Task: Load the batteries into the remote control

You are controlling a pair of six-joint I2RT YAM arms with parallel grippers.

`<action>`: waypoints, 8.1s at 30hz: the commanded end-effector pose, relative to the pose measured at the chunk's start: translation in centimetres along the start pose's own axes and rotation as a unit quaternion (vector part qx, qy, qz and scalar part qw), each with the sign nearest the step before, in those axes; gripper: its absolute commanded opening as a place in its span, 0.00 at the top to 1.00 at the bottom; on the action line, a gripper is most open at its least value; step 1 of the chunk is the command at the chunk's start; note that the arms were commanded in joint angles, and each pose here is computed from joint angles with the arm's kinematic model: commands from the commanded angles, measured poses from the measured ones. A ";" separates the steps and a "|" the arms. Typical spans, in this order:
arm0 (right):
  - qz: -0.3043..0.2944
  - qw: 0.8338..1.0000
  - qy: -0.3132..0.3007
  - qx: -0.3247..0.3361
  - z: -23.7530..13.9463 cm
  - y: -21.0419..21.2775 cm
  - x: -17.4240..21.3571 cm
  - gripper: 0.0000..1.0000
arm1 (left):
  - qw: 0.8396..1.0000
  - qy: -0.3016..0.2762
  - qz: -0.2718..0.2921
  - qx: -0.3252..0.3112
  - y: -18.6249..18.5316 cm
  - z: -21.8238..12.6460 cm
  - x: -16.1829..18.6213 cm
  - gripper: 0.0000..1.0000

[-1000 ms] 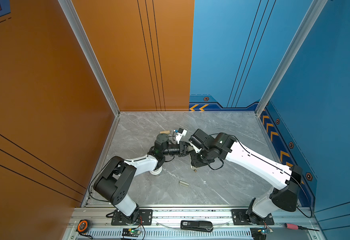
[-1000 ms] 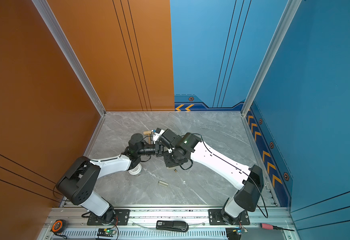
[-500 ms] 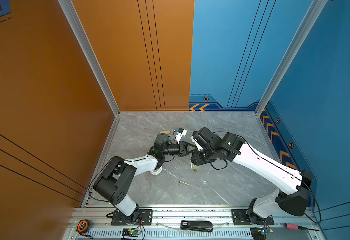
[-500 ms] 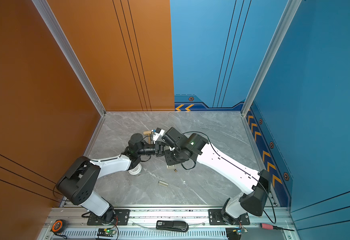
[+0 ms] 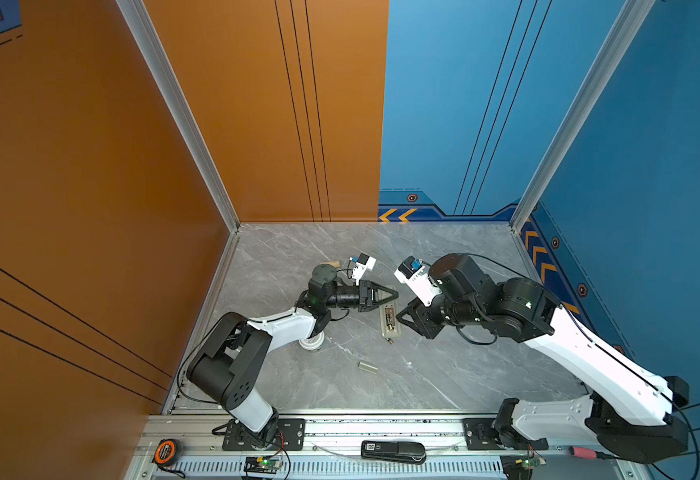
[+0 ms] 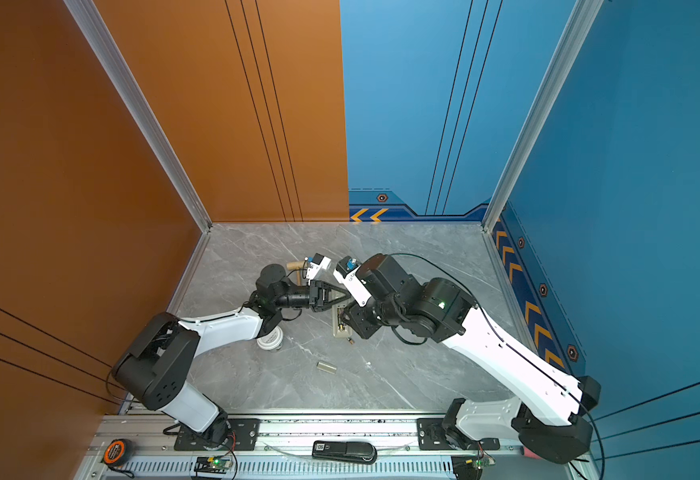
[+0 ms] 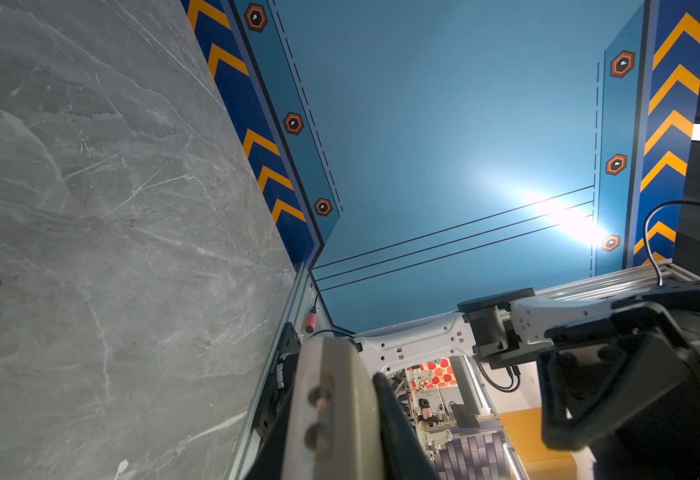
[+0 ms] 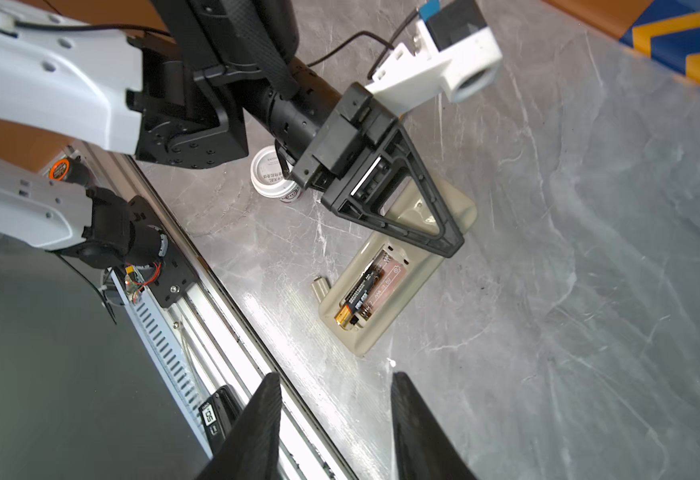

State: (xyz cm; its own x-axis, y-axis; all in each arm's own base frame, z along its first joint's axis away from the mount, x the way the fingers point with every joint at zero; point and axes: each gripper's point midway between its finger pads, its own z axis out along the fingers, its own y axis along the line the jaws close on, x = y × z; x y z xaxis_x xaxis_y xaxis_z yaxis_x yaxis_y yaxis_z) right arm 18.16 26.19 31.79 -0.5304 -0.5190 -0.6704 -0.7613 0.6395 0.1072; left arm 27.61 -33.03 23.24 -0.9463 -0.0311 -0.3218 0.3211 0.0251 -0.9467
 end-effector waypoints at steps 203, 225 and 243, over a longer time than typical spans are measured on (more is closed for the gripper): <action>-0.186 0.911 0.364 0.051 22.1 -8.5 17.0 1.00 | 0.981 -0.100 -0.004 -0.163 1.7 -12.2 0.7 1.00; -0.070 0.955 0.281 0.063 19.8 -7.3 13.5 0.54 | 0.979 -0.091 0.013 -0.181 1.5 -12.5 0.9 1.00; 0.707 0.693 0.107 0.096 12.8 -8.9 9.5 0.00 | 0.955 -0.063 0.109 -0.270 1.2 -13.1 3.0 1.00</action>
State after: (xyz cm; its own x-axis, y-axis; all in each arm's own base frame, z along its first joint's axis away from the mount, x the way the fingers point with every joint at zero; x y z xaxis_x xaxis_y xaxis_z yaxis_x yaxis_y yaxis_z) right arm 24.93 20.99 13.94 -0.9051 0.4251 -0.0105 0.3926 0.8449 0.3632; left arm 25.19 -20.23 20.69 -0.8664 -0.1312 -0.4817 0.3544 0.5181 -0.7785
